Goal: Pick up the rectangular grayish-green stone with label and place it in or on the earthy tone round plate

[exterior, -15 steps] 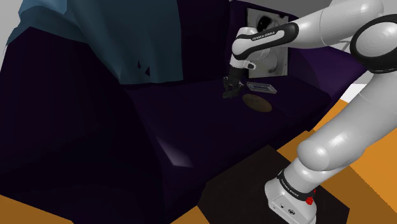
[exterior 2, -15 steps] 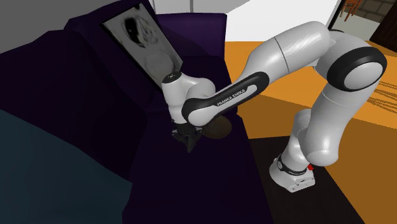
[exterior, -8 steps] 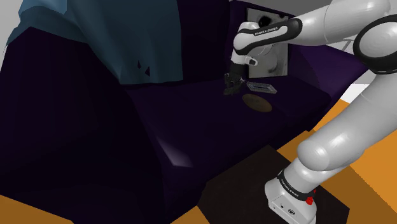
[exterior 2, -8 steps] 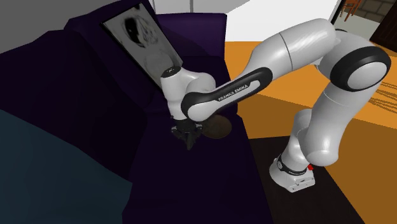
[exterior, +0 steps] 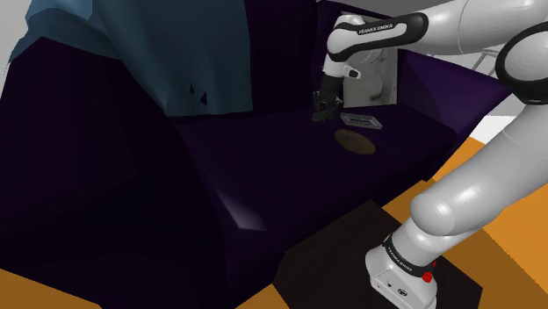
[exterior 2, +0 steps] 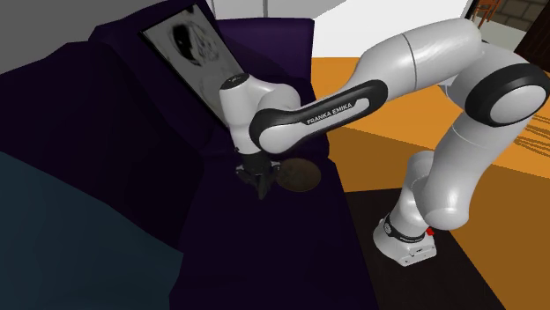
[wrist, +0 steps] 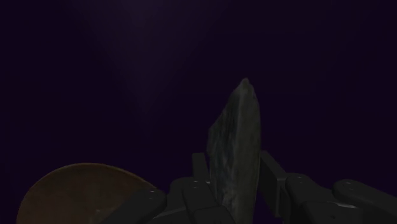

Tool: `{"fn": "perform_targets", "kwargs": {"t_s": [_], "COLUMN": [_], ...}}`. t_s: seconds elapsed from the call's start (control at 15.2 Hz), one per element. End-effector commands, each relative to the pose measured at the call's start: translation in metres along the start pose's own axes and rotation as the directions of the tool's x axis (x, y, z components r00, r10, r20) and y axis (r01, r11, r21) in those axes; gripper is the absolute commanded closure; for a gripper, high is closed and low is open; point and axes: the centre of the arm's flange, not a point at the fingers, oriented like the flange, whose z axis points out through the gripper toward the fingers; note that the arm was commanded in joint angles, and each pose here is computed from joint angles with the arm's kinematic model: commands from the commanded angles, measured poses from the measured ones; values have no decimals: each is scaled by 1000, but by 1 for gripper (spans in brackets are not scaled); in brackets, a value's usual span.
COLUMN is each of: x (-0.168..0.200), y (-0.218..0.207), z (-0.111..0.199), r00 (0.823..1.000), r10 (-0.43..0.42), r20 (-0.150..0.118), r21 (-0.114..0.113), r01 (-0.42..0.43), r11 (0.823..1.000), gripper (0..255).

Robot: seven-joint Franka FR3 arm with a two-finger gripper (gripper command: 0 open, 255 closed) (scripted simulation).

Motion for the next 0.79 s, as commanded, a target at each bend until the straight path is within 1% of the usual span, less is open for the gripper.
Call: {"fn": "perform_targets", "kwargs": {"t_s": [0.0, 0.33, 0.73], "x": [1, 0, 49], "y": [2, 5, 67], "z": [-10, -36, -26], "r00": [1000, 1000, 1000], "r10": [0, 0, 0], "r20": [0, 0, 0], "r21": [0, 0, 0], "r01": [0, 0, 0], "r11": [1000, 1000, 1000], "gripper": [255, 255, 255]}}
